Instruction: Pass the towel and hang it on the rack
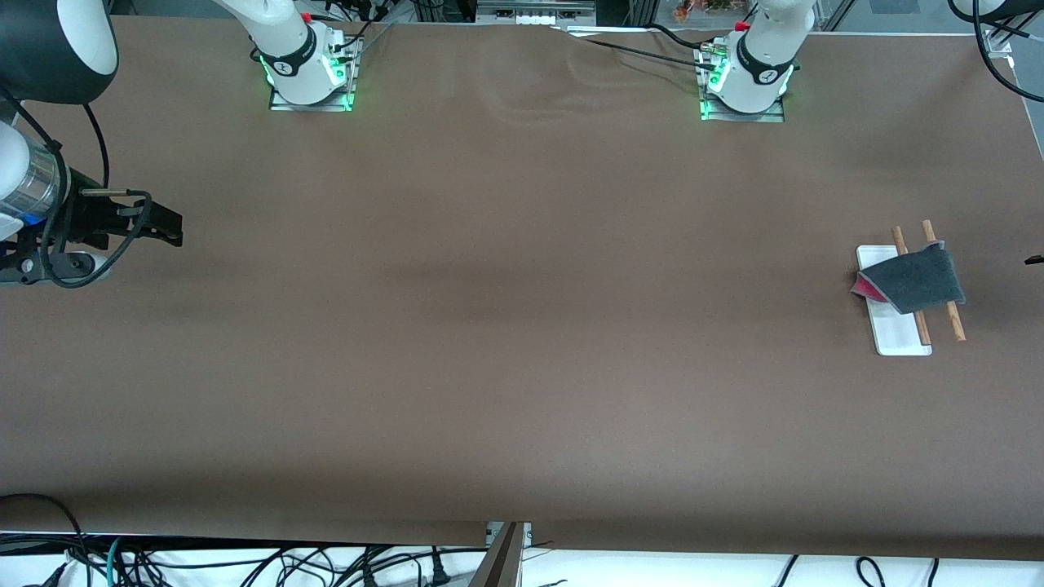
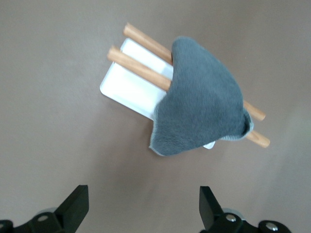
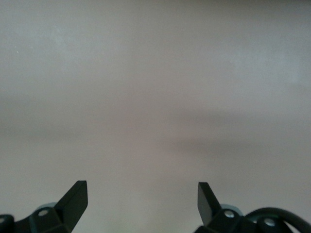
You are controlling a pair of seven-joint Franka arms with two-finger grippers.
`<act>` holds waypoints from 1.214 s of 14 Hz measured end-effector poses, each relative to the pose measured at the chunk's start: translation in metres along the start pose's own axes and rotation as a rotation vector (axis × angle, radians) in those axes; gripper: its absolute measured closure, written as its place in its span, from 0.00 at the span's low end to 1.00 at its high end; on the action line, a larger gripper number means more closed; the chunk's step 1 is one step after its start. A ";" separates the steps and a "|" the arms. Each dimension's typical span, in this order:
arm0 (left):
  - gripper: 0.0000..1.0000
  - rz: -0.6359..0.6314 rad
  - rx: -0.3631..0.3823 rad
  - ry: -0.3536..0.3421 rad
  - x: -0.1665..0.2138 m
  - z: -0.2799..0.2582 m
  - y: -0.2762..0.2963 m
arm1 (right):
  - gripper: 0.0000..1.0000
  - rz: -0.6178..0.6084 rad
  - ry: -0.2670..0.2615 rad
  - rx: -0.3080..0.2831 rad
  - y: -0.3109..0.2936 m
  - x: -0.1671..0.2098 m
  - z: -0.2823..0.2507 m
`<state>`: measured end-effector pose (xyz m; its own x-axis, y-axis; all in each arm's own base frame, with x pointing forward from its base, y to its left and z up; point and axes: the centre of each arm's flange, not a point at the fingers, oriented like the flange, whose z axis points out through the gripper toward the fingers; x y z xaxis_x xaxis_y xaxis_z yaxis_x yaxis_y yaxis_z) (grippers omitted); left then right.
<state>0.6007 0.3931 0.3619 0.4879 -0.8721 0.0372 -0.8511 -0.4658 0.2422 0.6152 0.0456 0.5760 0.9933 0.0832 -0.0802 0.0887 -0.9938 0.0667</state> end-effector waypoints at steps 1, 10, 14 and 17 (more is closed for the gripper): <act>0.00 0.022 0.016 -0.004 0.016 -0.011 0.002 | 0.00 0.001 0.009 0.000 0.000 0.001 -0.001; 0.00 -0.140 -0.001 -0.064 0.233 -0.071 0.070 | 0.00 0.001 0.010 0.003 -0.001 0.002 0.000; 0.00 -0.365 0.041 -0.083 0.319 -0.100 0.139 | 0.00 0.005 0.008 0.006 0.000 0.002 0.001; 0.00 -0.656 0.117 -0.058 0.337 -0.130 0.207 | 0.00 0.006 0.006 0.006 0.000 0.002 0.002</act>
<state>0.6140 0.0218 0.5507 0.9031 -0.4076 -0.1353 -0.3984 -0.9128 0.0902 0.6170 0.0455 0.5738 0.9942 0.0780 -0.0738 0.0826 -0.9947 0.0609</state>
